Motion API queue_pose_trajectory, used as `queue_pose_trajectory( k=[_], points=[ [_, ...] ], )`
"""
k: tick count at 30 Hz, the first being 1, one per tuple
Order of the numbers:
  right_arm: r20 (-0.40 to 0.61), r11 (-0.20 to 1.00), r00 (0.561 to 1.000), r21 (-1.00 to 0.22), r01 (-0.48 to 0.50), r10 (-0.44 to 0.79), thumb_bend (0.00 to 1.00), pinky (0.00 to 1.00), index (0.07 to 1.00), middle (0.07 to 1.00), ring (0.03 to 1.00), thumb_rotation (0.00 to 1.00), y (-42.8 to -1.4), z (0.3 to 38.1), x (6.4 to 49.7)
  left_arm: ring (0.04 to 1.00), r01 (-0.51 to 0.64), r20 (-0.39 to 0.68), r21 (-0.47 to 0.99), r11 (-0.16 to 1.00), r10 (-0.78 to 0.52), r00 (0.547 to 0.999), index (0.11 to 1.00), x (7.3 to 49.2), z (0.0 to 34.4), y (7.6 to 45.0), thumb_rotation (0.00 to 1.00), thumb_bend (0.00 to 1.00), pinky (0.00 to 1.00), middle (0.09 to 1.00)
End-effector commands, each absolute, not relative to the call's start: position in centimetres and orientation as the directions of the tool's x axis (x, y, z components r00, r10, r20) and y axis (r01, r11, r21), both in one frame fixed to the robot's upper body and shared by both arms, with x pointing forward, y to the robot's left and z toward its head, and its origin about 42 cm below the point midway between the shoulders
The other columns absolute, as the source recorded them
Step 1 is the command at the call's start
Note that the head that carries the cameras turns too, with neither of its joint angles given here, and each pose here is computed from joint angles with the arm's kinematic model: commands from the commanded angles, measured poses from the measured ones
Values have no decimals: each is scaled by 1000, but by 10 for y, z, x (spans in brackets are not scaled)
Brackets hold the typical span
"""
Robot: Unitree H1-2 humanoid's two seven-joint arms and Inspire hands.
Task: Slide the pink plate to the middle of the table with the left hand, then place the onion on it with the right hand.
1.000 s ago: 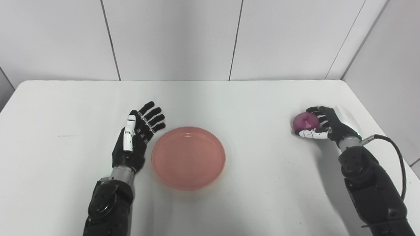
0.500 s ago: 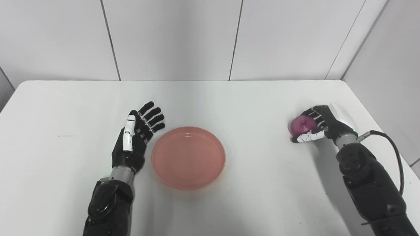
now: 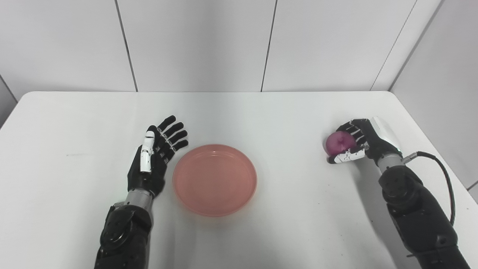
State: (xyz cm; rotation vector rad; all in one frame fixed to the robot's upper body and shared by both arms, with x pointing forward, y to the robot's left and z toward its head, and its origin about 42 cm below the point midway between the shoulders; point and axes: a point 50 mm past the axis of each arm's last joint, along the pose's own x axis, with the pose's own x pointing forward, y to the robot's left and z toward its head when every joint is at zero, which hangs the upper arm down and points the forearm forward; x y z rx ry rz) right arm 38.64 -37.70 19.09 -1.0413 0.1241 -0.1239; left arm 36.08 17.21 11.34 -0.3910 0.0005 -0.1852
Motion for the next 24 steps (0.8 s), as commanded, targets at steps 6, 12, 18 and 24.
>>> queue_pose_trajectory(
  k=[6, 12, 18, 24],
  points=[
    [101, 487, 984, -858, 160, -146, 521, 459, 486, 542, 497, 135, -379, 226, 388, 773, 155, -22, -383, 911, -176, 984, 771, 359, 105, 174, 1000, 400, 740, 785],
    [138, 488, 981, -853, 187, -135, 521, 458, 486, 547, 499, 136, -371, 236, 385, 769, 155, -22, -379, 912, -176, 984, 767, 359, 105, 173, 1000, 396, 738, 779],
    [171, 503, 978, -839, 207, -116, 522, 454, 487, 545, 496, 137, -360, 246, 383, 769, 153, -22, -392, 907, -175, 984, 773, 359, 104, 172, 1000, 396, 742, 783],
    [209, 520, 975, -826, 217, -73, 521, 446, 487, 548, 495, 136, -345, 259, 380, 770, 152, -21, -384, 911, -173, 985, 770, 358, 106, 171, 1000, 400, 742, 782]
  ],
)
